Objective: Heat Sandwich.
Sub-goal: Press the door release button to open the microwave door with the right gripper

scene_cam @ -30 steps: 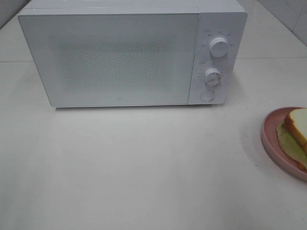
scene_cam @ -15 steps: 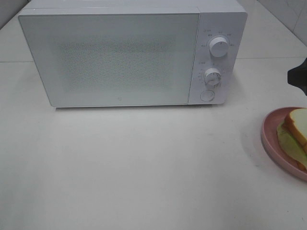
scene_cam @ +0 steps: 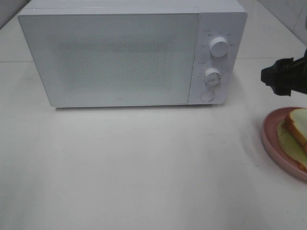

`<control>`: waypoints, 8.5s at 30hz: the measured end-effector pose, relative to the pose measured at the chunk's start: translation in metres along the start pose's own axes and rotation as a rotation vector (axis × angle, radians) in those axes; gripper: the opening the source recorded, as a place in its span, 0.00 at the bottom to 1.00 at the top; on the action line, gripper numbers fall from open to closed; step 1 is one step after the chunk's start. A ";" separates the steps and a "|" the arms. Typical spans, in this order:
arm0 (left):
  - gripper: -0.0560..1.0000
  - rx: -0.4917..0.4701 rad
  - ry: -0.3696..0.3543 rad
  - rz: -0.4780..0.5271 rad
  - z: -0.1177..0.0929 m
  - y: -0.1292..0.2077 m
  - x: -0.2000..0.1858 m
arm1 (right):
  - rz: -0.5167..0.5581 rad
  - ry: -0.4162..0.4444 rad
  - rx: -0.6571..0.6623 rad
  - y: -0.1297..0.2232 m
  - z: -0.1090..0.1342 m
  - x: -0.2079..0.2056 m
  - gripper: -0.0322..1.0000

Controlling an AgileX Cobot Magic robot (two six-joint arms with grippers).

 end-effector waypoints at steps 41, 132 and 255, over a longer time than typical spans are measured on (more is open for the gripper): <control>0.99 0.000 0.000 0.000 0.000 0.000 0.000 | -0.305 0.001 0.013 0.037 0.045 0.040 0.77; 0.99 0.000 0.000 0.000 0.000 0.000 0.000 | -0.085 -0.127 1.548 0.084 0.081 0.066 0.05; 0.99 0.000 0.000 0.000 0.000 0.000 0.000 | -0.109 -0.040 1.584 0.061 0.080 0.190 0.05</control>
Point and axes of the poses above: a point on each arm's last joint axis where the gripper is mounted, x pointing out along that axis toward the gripper, z along the wrist's bending axis when the last joint is at zero, y = z × x, the point moved 5 cm from there along x, pointing out along that axis toward the gripper, and after that the axes turned 1 degree about -x, right-handed, at the moved point
